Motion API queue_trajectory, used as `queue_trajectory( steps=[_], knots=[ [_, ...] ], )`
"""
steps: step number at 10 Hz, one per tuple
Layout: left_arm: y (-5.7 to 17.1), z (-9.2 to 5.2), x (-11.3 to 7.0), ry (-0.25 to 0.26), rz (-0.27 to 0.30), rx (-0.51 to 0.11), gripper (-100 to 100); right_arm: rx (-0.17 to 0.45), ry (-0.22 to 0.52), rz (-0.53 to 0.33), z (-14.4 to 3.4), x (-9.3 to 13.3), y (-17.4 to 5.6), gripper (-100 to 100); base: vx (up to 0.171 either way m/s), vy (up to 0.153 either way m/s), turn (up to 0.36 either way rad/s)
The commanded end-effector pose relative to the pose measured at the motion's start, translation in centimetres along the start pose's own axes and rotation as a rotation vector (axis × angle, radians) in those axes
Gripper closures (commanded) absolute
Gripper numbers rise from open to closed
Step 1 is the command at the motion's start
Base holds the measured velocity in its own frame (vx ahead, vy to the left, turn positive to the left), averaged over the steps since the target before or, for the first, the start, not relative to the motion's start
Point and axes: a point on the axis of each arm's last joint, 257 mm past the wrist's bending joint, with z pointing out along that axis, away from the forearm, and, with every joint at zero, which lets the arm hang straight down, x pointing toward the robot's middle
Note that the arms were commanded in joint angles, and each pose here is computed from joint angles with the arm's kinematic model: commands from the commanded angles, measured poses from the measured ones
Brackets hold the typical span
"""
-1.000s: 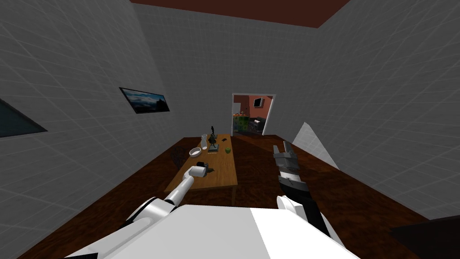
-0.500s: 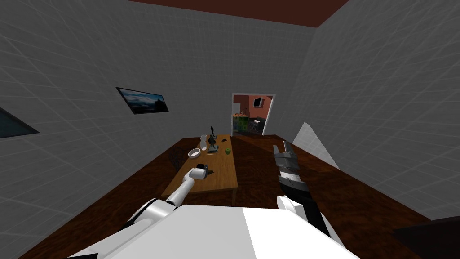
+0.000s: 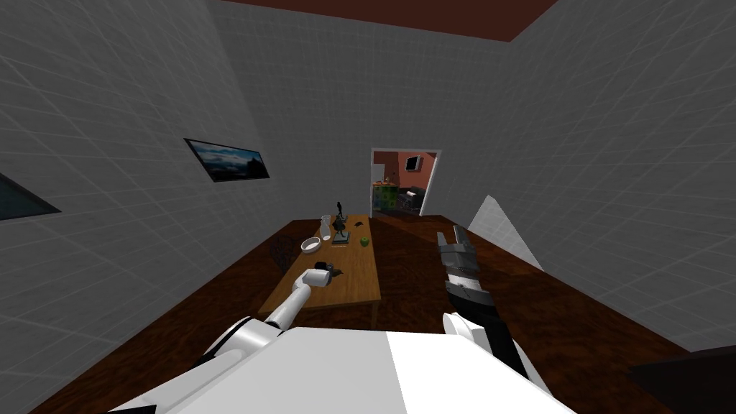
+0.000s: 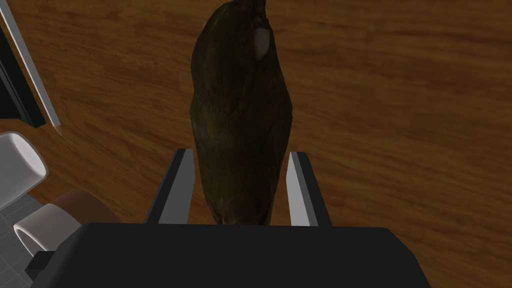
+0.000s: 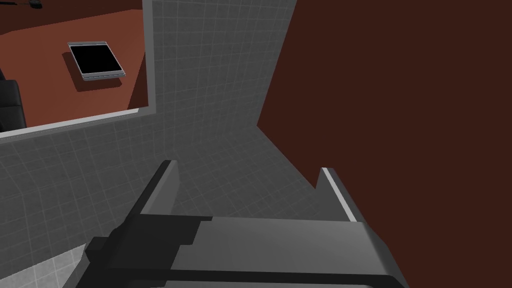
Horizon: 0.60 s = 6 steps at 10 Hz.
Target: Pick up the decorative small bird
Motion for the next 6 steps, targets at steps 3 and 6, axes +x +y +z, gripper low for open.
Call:
queue_trajectory(
  steps=[3,6],
  knots=[
    [-0.9,-0.4,-0.1,0.001,0.002,0.001,100,0.0,0.0,0.0,0.0,0.0,0.0,0,-0.031,-0.01,0.011],
    [-1.1,-0.5,-0.2,0.001,0.003,0.0,0,0.0,0.0,0.0,0.0,0.0,0.0,0,-0.023,-0.006,0.005]
  ],
)
